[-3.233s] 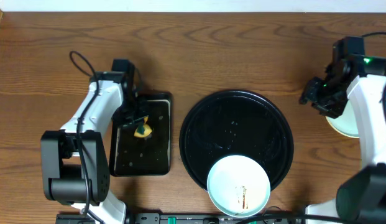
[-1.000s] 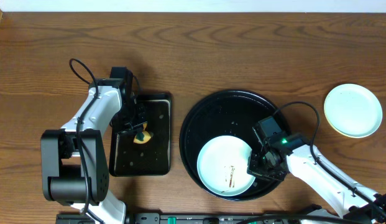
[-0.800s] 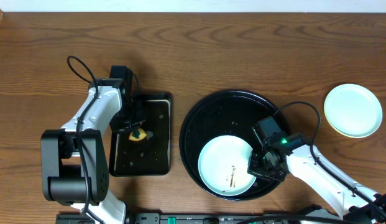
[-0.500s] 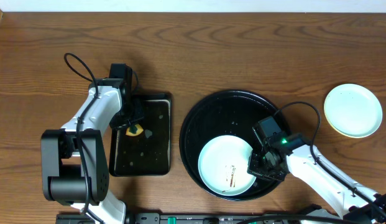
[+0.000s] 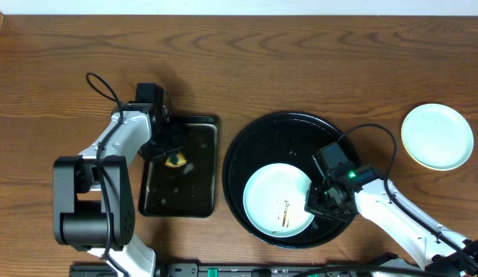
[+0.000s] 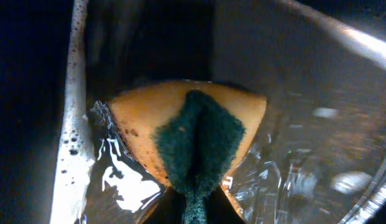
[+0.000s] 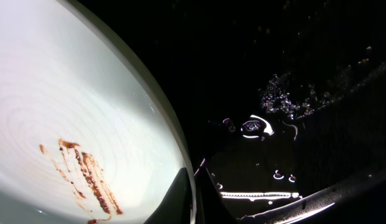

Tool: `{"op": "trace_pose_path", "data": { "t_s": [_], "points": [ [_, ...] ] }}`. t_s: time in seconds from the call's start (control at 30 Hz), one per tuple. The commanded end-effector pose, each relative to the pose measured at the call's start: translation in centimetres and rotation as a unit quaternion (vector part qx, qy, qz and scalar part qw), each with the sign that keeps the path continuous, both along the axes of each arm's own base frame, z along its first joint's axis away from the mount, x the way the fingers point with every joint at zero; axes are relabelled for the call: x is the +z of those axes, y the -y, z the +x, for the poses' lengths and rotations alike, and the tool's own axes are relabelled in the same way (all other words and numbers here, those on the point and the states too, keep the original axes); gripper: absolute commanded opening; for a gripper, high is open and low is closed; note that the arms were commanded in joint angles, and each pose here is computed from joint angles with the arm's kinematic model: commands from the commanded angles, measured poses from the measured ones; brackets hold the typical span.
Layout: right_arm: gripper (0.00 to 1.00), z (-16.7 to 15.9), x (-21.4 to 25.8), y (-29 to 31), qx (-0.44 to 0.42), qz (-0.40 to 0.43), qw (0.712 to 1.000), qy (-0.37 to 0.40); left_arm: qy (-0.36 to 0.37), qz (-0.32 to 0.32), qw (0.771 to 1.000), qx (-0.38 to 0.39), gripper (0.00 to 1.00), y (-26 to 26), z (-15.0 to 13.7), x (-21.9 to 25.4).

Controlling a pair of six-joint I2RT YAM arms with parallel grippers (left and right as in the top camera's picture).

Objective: Clean dirty plates on tray and stack at the side

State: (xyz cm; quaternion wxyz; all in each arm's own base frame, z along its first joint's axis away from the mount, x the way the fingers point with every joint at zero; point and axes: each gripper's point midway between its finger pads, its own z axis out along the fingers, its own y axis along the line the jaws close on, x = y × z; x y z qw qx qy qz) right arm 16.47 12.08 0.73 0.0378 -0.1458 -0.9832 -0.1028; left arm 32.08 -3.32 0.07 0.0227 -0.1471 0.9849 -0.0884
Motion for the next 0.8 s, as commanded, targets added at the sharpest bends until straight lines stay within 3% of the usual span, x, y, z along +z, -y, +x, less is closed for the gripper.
{"op": "trace_pose_path", "data": {
  "t_s": [0.0,0.17,0.33,0.4,0.77],
  "points": [
    [0.02,-0.2,0.1,-0.2,0.001,0.002,1.000,0.001,-0.035,-0.130,0.990,-0.039,0.08,4.6,-1.9,-1.1],
    [0.02,-0.2,0.1,-0.2,0.001,0.002,1.000,0.001,-0.036,-0.141,0.989,-0.020,0.07,4.9,-1.9,-0.3],
    [0.02,-0.2,0.1,-0.2,0.001,0.002,1.000,0.002,-0.017,-0.065,0.997,0.023,0.08,2.4,-1.3,0.8],
    [0.02,0.0,0.1,-0.1,0.001,0.000,1.000,0.004,-0.004,-0.063,0.998,0.023,0.07,2.3,-1.1,1.7],
    [0.02,3.2,0.2,0.5,-0.046,0.010,0.997,0.053,0.105,-0.168,0.979,-0.049,0.07,7.3,-2.0,11.3]
  ]
}}
